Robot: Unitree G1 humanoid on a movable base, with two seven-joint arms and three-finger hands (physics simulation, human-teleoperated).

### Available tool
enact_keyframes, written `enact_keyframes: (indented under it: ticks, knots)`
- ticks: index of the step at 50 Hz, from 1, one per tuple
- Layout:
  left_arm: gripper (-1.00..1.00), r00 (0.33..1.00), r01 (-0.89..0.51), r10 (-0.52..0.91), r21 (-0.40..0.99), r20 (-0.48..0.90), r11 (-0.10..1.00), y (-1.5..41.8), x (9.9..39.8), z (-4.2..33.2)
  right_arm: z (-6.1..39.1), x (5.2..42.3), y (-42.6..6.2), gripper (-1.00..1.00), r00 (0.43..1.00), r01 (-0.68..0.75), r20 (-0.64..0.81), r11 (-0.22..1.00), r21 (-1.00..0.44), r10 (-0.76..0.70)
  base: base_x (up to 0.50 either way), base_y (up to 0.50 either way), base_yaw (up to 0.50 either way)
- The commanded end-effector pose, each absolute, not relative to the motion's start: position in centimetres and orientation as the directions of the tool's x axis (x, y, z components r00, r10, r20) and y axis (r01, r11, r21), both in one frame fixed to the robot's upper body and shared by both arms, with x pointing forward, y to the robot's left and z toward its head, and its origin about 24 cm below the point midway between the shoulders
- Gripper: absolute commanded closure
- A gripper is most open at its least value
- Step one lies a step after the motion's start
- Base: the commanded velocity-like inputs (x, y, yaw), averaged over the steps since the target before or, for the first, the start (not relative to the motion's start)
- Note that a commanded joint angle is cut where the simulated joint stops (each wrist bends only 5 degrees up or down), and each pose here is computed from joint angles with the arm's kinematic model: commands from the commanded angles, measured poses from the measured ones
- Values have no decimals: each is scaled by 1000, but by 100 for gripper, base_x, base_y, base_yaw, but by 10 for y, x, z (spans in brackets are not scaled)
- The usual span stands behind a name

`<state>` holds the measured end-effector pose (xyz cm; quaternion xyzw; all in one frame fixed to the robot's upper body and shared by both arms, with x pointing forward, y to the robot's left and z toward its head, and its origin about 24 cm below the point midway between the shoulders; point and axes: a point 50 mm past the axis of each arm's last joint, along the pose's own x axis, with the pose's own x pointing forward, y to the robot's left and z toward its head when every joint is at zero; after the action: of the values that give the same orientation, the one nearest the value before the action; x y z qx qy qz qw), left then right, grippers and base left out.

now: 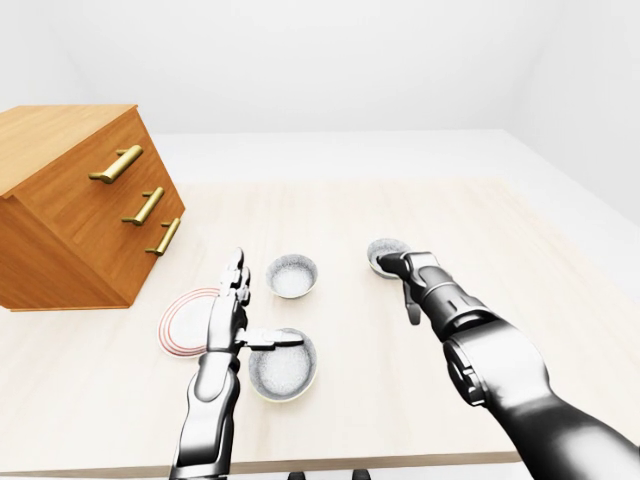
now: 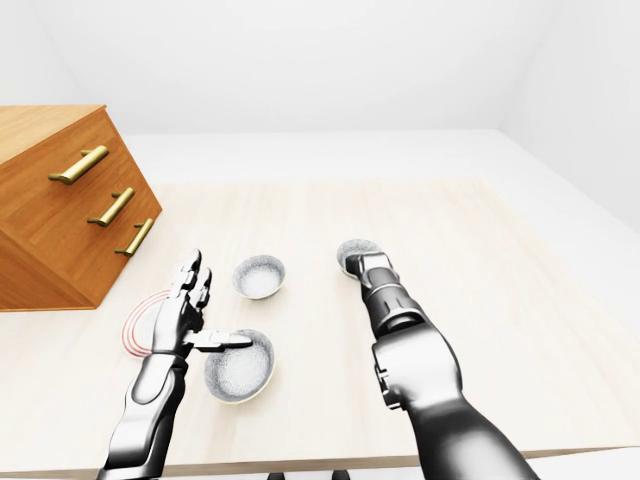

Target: Stack the bowl at the front on the bowl in the middle.

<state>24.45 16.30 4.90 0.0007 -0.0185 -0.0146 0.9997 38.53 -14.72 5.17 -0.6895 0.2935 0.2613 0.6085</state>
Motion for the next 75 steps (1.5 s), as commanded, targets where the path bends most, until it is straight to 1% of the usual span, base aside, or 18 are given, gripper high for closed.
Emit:
enact_keyframes:
  ticks: [1,3,4,5,13,14,15,16,19,29,34,40,45,51,56,59,64,75]
  knots:
    - [-100,999,39,-40,3,37,999,162,244,49,46,383,-146,-100,707,-707,-704,-42,-706,-66,0,0,0]
    - [-100,998,40,-40,2,41,999,162,243,49,49,386,-146,-100,755,-654,-655,29,-756,-44,0,0,0]
    - [-100,998,40,-40,2,41,999,162,243,49,48,386,-146,-100,759,-649,-650,38,-760,-42,0,0,0]
    - [-100,998,40,-40,3,42,999,162,244,49,49,387,-146,-100,784,-617,-620,70,-784,-36,0,0,0]
    - [-100,998,42,-42,2,50,999,162,242,50,56,391,-150,-100,880,-450,-473,239,-860,-44,0,0,0]
    - [-100,998,42,-42,2,51,999,162,242,50,56,391,-151,-97,886,-436,-461,250,-865,-48,0,0,0]
    - [-100,998,43,-43,1,52,999,162,242,50,57,392,-151,-43,894,-416,-444,263,-870,-54,0,0,0]
    - [-100,998,43,-43,1,55,999,162,240,51,57,391,-153,100,896,-411,-440,266,-872,-58,0,0,0]
    - [-100,997,46,-46,1,58,999,162,238,52,58,392,-155,100,907,-382,-415,278,-881,-70,0,0,0]
    - [-100,997,48,-47,-4,63,999,163,237,53,51,388,-152,100,898,-415,-435,211,-885,-61,0,0,0]
    - [-100,997,50,-50,-7,66,999,162,236,53,52,389,-152,100,908,-393,-415,213,-894,-65,0,0,0]
    - [-100,996,53,-52,-4,67,999,161,237,53,61,393,-149,100,942,-300,-327,245,-922,-77,0,0,0]
    - [-100,997,50,-50,1,67,999,161,238,52,75,398,-146,100,981,-113,-153,290,-950,-118,0,0,0]
    - [-100,997,42,-42,1,65,999,161,238,52,92,402,-155,100,981,84,22,318,-944,-195,0,0,0]
    - [-100,997,35,-34,-2,63,999,162,239,53,87,398,-157,100,978,115,53,308,-944,-204,0,0,0]
    - [-100,998,30,-30,-4,63,1000,163,239,53,84,395,-152,100,977,149,97,284,-947,-190,0,0,0]
    - [-100,998,12,-11,-14,62,1000,168,241,55,76,390,-141,100,983,153,123,238,-959,-136,0,0,0]
    - [-100,992,-90,95,-60,80,994,196,243,66,72,380,-111,100,981,190,194,178,-966,1,0,0,0]
